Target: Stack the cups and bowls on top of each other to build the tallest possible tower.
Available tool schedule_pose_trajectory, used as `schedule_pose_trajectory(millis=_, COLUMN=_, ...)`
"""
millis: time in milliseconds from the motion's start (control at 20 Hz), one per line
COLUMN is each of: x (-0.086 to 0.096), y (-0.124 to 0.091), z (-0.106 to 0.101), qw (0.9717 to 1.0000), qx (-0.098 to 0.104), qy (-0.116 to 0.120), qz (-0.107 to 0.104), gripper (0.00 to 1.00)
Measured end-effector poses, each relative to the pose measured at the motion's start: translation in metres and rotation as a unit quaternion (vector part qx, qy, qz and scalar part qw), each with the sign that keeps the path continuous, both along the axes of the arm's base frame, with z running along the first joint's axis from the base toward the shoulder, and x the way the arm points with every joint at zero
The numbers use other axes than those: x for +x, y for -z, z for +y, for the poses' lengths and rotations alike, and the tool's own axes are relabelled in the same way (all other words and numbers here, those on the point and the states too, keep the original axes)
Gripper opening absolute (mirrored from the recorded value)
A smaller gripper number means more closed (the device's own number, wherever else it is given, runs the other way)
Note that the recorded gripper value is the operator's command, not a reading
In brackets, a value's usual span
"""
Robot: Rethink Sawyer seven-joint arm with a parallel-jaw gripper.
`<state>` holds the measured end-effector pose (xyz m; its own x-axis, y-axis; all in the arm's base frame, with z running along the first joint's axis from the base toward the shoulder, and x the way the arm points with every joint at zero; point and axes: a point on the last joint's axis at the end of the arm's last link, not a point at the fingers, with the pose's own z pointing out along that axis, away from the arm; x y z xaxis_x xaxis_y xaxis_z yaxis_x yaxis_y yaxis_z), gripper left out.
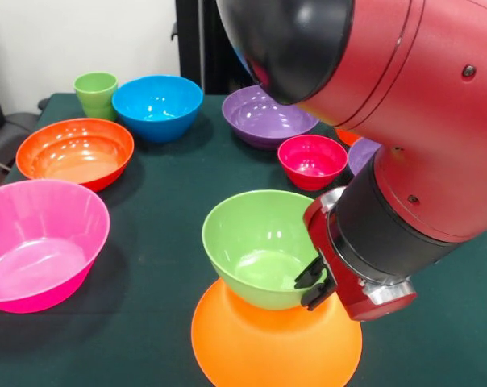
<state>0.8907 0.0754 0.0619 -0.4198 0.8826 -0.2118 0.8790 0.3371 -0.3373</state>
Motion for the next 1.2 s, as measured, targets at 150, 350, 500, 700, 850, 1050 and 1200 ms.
schedule_pose_trajectory(millis=150, x=0.002, y=0.000, z=0.002, qw=1.0000, qx=-0.002, qy=0.002, qz=-0.003, gripper=0.00)
schedule_pose_trajectory(millis=350, x=0.007, y=-0.001, z=0.007, qw=0.9999, qx=-0.005, qy=0.004, qz=-0.009, gripper=0.00)
schedule_pose_trajectory(millis=500, x=0.009, y=-0.002, z=0.011, qw=0.9999, qx=-0.008, qy=0.004, qz=-0.013, gripper=0.00)
schedule_pose_trajectory(millis=700, x=0.013, y=-0.002, z=0.017, qw=0.9998, qx=-0.013, qy=0.004, qz=-0.017, gripper=0.00)
schedule_pose_trajectory(millis=850, x=0.014, y=-0.003, z=0.020, qw=0.9997, qx=-0.016, qy=0.004, qz=-0.019, gripper=0.00)
schedule_pose_trajectory(millis=1050, x=0.015, y=-0.002, z=0.021, qw=0.9996, qx=-0.021, qy=0.004, qz=-0.020, gripper=0.00)
schedule_pose_trajectory(millis=1200, x=0.016, y=-0.002, z=0.020, qw=0.9994, qx=-0.027, qy=0.004, qz=-0.021, gripper=0.00)
